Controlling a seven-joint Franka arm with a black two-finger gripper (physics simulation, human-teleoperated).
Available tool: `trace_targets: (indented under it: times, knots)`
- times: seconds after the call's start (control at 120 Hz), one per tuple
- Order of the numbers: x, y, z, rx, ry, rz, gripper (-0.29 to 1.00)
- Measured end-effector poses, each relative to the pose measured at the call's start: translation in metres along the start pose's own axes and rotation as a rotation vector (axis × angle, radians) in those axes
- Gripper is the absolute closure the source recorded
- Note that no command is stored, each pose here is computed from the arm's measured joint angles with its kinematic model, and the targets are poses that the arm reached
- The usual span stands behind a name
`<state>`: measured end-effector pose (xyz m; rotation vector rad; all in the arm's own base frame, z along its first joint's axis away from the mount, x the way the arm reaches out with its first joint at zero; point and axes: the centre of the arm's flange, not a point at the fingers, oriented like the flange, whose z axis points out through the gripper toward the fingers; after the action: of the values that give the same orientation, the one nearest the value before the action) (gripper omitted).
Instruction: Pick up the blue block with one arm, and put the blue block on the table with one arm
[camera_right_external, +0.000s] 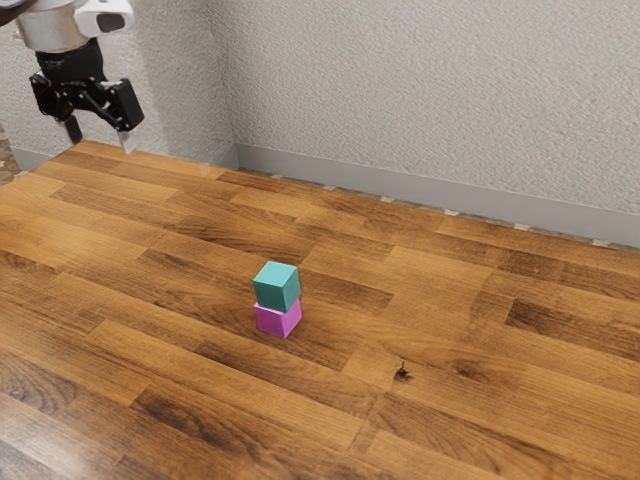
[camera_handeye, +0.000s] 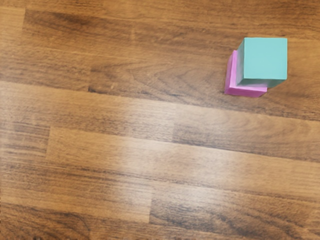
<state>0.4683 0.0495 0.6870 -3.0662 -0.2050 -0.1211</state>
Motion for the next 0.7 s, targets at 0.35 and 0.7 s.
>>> trace_targets:
  times: [0.35,0.7]
  knots:
    - [0.085,0.074,0.07,0.001,0.005,-0.007,0.0]
    - [0.05,0.174,0.187,-0.161,0.031,0.016,0.0]
